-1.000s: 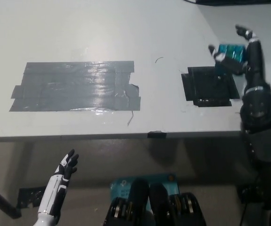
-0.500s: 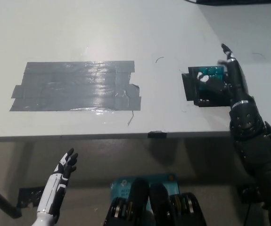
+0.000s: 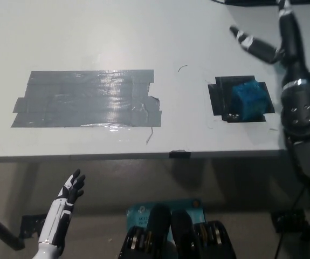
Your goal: A person hands a rubik's cube to the robot and rhe robot picks it up with its right hand and places it on the black spot on the desk infron tof it
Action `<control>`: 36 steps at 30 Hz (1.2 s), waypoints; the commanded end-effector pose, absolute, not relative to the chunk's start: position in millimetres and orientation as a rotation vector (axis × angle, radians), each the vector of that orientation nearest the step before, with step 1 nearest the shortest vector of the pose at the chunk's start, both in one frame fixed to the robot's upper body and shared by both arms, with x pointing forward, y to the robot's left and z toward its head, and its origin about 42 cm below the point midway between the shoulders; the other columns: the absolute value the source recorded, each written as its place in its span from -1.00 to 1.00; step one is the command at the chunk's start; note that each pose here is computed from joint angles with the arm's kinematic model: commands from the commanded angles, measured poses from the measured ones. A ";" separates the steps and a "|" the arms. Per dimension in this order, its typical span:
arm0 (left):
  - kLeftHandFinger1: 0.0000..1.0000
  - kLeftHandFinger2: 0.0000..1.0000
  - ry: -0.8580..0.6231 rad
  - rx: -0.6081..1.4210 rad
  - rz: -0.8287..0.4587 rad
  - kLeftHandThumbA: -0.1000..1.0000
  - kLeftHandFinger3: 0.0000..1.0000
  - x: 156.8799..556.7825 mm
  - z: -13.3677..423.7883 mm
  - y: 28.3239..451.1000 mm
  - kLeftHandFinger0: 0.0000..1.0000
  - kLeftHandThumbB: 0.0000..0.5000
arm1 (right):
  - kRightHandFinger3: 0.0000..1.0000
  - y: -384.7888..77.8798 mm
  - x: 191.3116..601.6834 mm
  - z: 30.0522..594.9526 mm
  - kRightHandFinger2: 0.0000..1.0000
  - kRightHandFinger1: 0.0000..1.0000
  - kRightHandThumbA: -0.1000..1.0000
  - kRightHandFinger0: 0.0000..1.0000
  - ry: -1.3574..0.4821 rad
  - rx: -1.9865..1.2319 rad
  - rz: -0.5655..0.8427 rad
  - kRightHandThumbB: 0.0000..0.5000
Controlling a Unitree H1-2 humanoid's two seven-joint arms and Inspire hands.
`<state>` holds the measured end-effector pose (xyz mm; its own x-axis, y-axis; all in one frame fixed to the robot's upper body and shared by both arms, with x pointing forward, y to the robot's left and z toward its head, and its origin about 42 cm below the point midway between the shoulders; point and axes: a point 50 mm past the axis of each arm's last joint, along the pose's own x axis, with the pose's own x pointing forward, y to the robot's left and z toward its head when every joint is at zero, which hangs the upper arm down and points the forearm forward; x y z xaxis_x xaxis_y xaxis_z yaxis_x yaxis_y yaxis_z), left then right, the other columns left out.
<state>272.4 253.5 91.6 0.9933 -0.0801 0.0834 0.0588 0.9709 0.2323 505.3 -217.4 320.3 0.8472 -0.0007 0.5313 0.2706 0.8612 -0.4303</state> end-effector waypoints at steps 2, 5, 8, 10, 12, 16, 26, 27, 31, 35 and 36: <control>1.00 1.00 -0.146 0.246 -0.084 1.00 1.00 279.7 105.3 257.6 1.00 -0.88 | 1.00 -223.2 482.4 372.9 1.00 1.00 0.88 1.00 -0.676 -0.549 -0.198 0.78; 1.00 1.00 -0.142 0.247 -0.089 1.00 1.00 278.5 105.1 257.7 1.00 -0.79 | 1.00 -220.4 458.5 384.1 1.00 1.00 0.90 1.00 -0.736 -0.535 -0.184 0.71; 1.00 1.00 -0.147 0.251 -0.093 1.00 1.00 283.9 107.4 257.3 1.00 -0.77 | 1.00 -211.7 412.8 395.6 1.00 1.00 0.97 1.00 -0.838 -0.537 -0.151 0.68; 1.00 1.00 -0.143 0.252 -0.096 1.00 1.00 282.8 105.5 256.0 1.00 -0.74 | 1.00 -205.3 377.2 391.1 1.00 1.00 1.00 1.00 -0.887 -0.513 -0.118 0.71; 1.00 1.00 -0.136 0.249 -0.098 1.00 1.00 281.6 103.7 253.9 1.00 -0.70 | 1.00 -201.1 354.6 384.8 1.00 1.00 1.00 1.00 -0.921 -0.485 -0.103 0.71; 1.00 1.00 -0.119 0.253 -0.104 1.00 1.00 278.1 100.2 252.9 1.00 -0.49 | 1.00 -187.7 302.4 347.8 1.00 1.00 0.97 1.00 -0.936 -0.447 -0.037 0.52; 1.00 1.00 -0.116 0.273 -0.123 1.00 1.00 272.1 90.1 252.4 1.00 -0.48 | 1.00 -187.7 271.3 212.9 1.00 1.00 0.88 1.00 -0.537 -0.364 0.009 0.07; 1.00 1.00 -0.112 0.276 -0.123 1.00 1.00 271.3 88.6 251.7 1.00 -0.46 | 1.00 -187.3 272.5 193.5 1.00 1.00 0.90 1.00 -0.464 -0.376 0.017 0.07; 1.00 1.00 -0.106 0.258 -0.112 1.00 1.00 266.2 83.3 249.0 1.00 -0.51 | 1.00 -187.3 282.9 146.4 1.00 1.00 0.78 1.00 -0.341 -0.406 0.055 -0.16; 1.00 1.00 -0.108 0.262 -0.106 1.00 1.00 264.9 84.1 250.2 1.00 -0.51 | 1.00 -188.9 292.5 116.3 1.00 1.00 0.59 1.00 -0.280 -0.439 0.077 -0.25; 1.00 1.00 -0.109 0.260 -0.106 1.00 1.00 265.6 84.4 249.9 1.00 -0.49 | 1.00 -189.2 293.6 114.2 1.00 1.00 0.69 1.00 -0.257 -0.442 0.085 -0.17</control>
